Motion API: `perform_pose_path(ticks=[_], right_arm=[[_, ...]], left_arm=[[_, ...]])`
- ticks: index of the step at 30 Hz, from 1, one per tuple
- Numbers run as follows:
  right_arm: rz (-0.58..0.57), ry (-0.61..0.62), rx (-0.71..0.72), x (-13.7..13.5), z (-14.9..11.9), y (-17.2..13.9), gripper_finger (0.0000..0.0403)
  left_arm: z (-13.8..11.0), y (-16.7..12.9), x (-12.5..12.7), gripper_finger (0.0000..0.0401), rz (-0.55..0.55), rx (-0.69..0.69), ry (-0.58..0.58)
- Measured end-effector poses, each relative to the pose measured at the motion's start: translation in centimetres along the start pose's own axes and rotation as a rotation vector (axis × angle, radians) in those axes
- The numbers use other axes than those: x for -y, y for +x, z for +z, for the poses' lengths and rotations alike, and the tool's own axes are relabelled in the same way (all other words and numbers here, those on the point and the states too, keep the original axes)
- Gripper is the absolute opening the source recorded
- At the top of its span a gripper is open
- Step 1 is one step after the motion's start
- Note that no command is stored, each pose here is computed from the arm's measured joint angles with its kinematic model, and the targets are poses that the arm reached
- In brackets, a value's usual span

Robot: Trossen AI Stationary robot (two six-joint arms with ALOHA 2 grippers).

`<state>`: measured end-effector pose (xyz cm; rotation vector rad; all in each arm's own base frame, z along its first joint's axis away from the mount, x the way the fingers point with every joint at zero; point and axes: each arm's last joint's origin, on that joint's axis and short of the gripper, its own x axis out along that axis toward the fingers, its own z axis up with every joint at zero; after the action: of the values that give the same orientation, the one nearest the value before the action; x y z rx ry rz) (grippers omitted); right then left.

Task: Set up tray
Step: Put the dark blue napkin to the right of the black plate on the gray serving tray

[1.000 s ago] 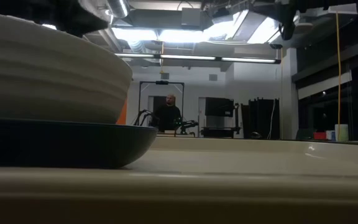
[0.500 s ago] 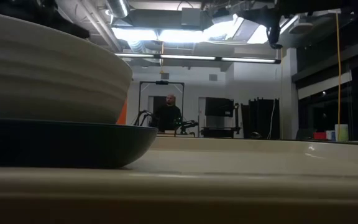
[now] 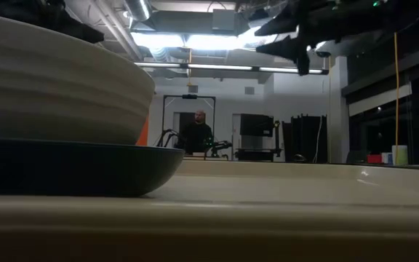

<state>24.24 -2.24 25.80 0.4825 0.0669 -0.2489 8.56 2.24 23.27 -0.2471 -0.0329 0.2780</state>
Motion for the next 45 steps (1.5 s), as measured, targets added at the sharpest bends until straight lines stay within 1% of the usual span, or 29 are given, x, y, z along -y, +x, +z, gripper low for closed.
perform_pose_path(ticks=[2, 6, 8, 10, 12, 16, 23, 26, 29, 32, 36, 38, 40, 42, 45], right_arm=[[0.005, 0.03, -0.007, 0.4, -0.3, 0.7, 0.0169], [0.035, 0.026, -0.007, 0.9, -0.6, 1.8, 0.0169], [0.02, 0.028, -0.002, 1.3, -0.6, 2.0, 0.0169], [0.002, 0.03, 0.001, 1.8, -0.5, 2.1, 0.0169], [-0.01, 0.041, 0.011, 2.1, -0.3, 2.1, 0.0169], [-0.026, 0.071, 0.034, 2.6, 0.2, 2.1, 0.0169], [-0.041, 0.072, 0.039, 3.0, 0.4, 2.1, 0.0169], [-0.058, 0.066, 0.012, 2.8, 0.8, 2.3, 0.0174], [-0.075, 0.041, -0.032, 2.2, 2.3, 2.7, 0.0188], [-0.073, -0.01, -0.067, 1.4, 4.6, 3.0, 0.0211], [-0.107, -0.039, -0.098, 0.5, 7.8, 2.8, 0.024], [-0.123, -0.034, -0.107, 0.1, 9.3, 2.6, 0.0247], [-0.129, -0.046, -0.098, -0.3, 10.8, 2.3, 0.0249], [-0.126, -0.079, -0.089, -0.7, 11.9, 2.0, 0.025], [-0.106, -0.131, -0.054, -1.6, 13.5, 1.6, 0.025]], left_arm=[[0.2, 0.0, 0.0, 0.0001, -0.001, 0.023, -0.001], [0.6, 0.0, -0.1, 0.0001, 0.065, 0.077, -0.002], [0.8, -0.1, -0.1, 0.0001, 0.089, 0.103, 0.036], [0.9, -0.1, -0.1, 0.0001, 0.091, 0.106, 0.083], [1.1, -0.1, -0.1, 0.0001, 0.089, 0.123, 0.104], [1.1, -0.1, -0.1, 0.0001, 0.111, 0.129, 0.084], [1.0, -0.1, -0.3, 0.0001, 0.15, 0.131, 0.067], [1.1, -0.1, -0.2, 0.0001, 0.15, 0.134, 0.063], [1.1, -0.1, -0.2, 0.0001, 0.148, 0.134, 0.063], [1.1, -0.1, -0.2, 0.0002, 0.146, 0.138, 0.053], [1.3, 0.6, -0.2, 0.0005, 0.162, 0.15, -0.021], [1.6, 1.3, -0.1, 0.0008, 0.158, 0.173, -0.063], [2.5, 1.9, 0.1, 0.0013, 0.154, 0.173, -0.076], [3.8, 2.8, 0.5, 0.0019, 0.152, 0.143, -0.032], [5.9, 4.8, 1.1, 0.0028, 0.191, 0.059, 0.071]])
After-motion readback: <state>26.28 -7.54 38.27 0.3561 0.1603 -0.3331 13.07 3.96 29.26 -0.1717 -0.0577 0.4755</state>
